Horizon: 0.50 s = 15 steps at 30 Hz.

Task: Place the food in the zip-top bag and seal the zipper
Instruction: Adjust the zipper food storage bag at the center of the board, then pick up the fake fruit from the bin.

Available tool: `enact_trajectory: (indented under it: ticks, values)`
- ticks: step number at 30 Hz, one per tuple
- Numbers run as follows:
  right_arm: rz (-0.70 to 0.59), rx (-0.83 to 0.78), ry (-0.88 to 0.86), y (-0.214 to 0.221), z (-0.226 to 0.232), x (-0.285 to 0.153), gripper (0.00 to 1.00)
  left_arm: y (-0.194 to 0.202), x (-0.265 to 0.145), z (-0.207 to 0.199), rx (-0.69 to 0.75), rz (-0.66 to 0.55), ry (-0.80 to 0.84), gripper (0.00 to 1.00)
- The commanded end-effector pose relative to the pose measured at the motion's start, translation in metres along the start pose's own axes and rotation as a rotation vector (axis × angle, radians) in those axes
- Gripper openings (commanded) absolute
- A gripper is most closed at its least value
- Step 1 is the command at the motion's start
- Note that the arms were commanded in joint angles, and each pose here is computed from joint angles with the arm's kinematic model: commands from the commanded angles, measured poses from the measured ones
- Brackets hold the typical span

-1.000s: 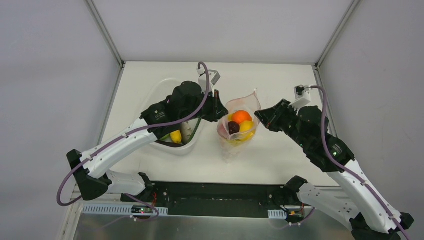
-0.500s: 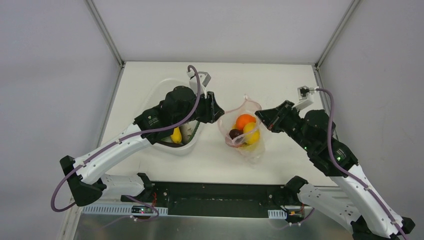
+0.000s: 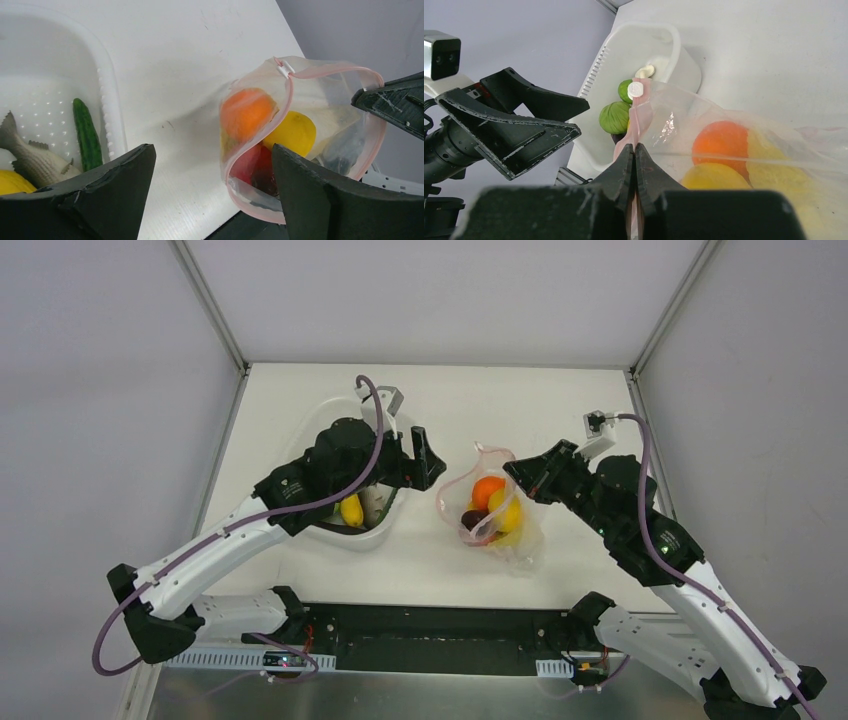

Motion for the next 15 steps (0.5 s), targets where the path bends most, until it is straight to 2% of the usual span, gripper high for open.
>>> enact_trajectory:
  ticks: [1, 6, 15]
  values:
    - [-0.083, 0.021, -0.062, -0.017, 0.013, -0.002, 0.03, -0.008, -0.014, 0.016, 0.020, -0.062, -0.080, 0.89]
    - [-0.098, 0.031, -0.058, -0.017, 0.012, 0.000, 0.03, -0.004, -0.021, 0.041, 0.010, -0.072, -0.190, 0.98]
    - [-0.101, 0.040, -0.050, -0.015, 0.009, 0.003, 0.03, 0.010, -0.031, 0.105, -0.097, -0.074, -0.432, 0.99]
Point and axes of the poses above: each gripper's point midway between its finger pads, its own x axis out along the fingers, its own z axis along the line the jaws close on, y = z × x, the point moved 6 cm from there along -x, back along the fingers, and after that the axes turned 3 degrees about -x, right-handed, at the moved point
